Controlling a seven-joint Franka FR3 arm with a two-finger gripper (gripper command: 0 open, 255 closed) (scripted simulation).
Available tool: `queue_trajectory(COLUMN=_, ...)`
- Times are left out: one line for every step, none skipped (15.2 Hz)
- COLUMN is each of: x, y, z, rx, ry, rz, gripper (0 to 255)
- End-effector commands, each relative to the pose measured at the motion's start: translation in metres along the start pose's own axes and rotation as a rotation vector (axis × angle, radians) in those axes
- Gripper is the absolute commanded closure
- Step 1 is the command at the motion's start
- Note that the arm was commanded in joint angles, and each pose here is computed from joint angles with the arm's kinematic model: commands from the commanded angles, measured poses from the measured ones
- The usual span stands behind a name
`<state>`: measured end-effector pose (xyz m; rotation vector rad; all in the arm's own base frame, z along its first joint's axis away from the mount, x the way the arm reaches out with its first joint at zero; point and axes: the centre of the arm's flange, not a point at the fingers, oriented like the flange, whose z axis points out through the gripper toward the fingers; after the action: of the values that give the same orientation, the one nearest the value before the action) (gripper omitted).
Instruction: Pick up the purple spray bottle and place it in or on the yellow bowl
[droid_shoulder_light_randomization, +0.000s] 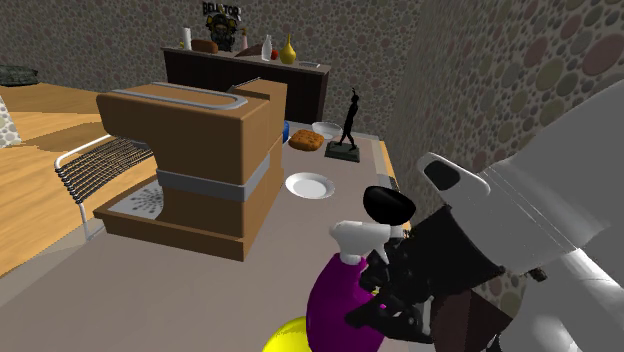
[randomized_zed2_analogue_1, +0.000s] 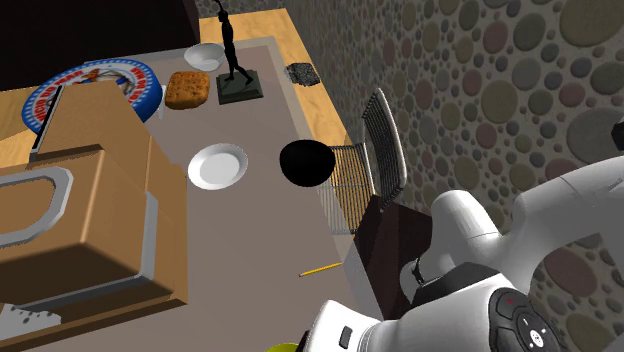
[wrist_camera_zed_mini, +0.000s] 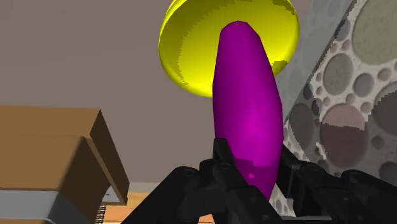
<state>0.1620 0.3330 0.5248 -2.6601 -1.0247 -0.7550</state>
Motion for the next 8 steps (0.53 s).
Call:
queue_trajectory(x=-0.005, y=-0.003, z=0.008, rx=0.0, ry=0.0, rz=0.001, gripper=255)
queue_trajectory(x=-0.008, y=-0.003, z=0.012, rx=0.0, ry=0.0, rz=0.001, gripper=255)
queue_trajectory(x=-0.01, y=-0.003, z=0.017, rx=0.0, ry=0.0, rz=0.001, gripper=255)
queue_trajectory(x=-0.013, y=-0.003, z=0.021, rx=0.0, ry=0.0, rz=0.001, gripper=255)
queue_trajectory(x=-0.016, y=-0.003, z=0.026, rx=0.0, ry=0.0, rz=0.001, gripper=255)
queue_trajectory(x=-0.019, y=-0.003, z=0.03, rx=0.0, ry=0.0, rz=0.001, gripper=255)
queue_trajectory(x=-0.021, y=-0.003, z=0.035, rx=0.0, ry=0.0, rz=0.001, gripper=255)
queue_trajectory(x=-0.024, y=-0.003, z=0.039, rx=0.0, ry=0.0, rz=0.001, gripper=255)
